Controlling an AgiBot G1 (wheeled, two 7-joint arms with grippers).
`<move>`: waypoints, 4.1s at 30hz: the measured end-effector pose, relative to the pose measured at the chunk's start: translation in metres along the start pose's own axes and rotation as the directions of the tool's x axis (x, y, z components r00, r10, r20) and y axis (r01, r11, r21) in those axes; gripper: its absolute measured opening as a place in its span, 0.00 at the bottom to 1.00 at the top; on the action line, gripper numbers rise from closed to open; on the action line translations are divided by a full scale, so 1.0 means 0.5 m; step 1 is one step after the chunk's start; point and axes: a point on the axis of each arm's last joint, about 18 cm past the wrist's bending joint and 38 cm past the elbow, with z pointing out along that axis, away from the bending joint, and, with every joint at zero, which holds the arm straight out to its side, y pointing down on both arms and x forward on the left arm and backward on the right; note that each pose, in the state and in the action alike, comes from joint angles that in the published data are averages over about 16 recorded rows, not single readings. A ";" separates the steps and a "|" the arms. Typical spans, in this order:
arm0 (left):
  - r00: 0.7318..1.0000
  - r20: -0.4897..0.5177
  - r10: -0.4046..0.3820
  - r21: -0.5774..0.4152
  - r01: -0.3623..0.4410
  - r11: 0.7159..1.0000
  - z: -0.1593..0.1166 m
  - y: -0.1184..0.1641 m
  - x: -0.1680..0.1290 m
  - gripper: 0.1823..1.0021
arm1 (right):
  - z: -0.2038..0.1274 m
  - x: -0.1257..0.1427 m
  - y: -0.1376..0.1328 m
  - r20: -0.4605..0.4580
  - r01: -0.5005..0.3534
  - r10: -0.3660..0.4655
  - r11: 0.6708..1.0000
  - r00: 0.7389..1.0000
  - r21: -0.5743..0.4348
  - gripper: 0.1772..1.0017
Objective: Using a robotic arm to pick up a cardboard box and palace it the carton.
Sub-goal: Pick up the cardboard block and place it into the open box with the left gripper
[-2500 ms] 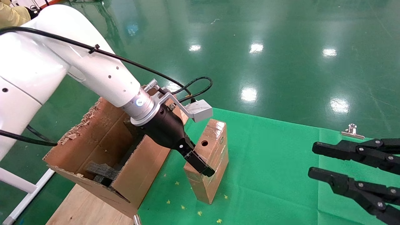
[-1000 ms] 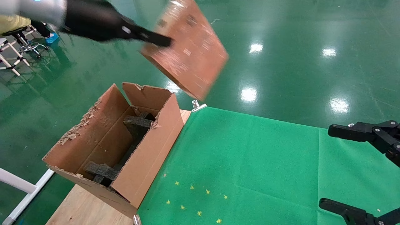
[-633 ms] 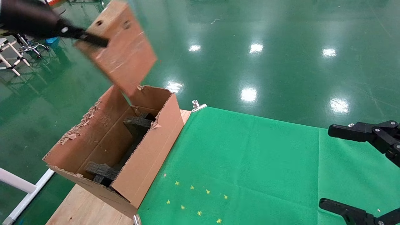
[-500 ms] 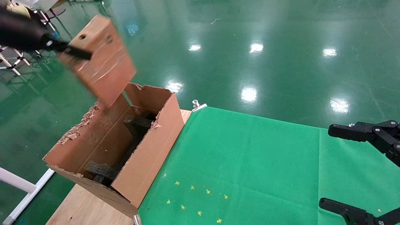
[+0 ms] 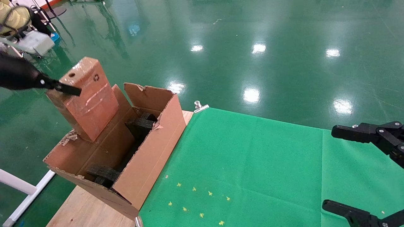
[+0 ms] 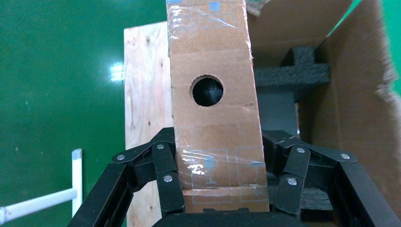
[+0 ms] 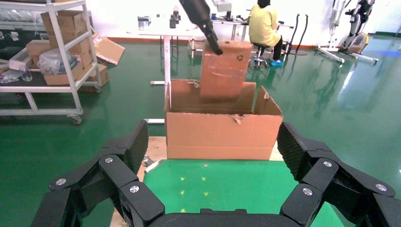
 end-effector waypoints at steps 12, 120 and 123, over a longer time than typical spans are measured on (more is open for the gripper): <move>0.999 0.017 -0.040 -0.068 0.041 0.997 0.107 0.073 0.003 0.16 | 0.000 0.000 0.000 0.000 0.000 0.000 1.000 1.000 0.000 1.00; 0.988 0.140 -0.064 -0.183 0.089 0.979 0.394 0.225 0.091 0.53 | 0.000 0.000 0.000 -0.001 0.000 0.000 1.000 1.000 0.000 1.00; 0.988 0.128 -0.086 -0.153 0.105 0.983 0.385 0.201 0.091 0.62 | 0.000 0.000 0.000 -0.001 0.000 0.000 1.000 1.000 0.000 1.00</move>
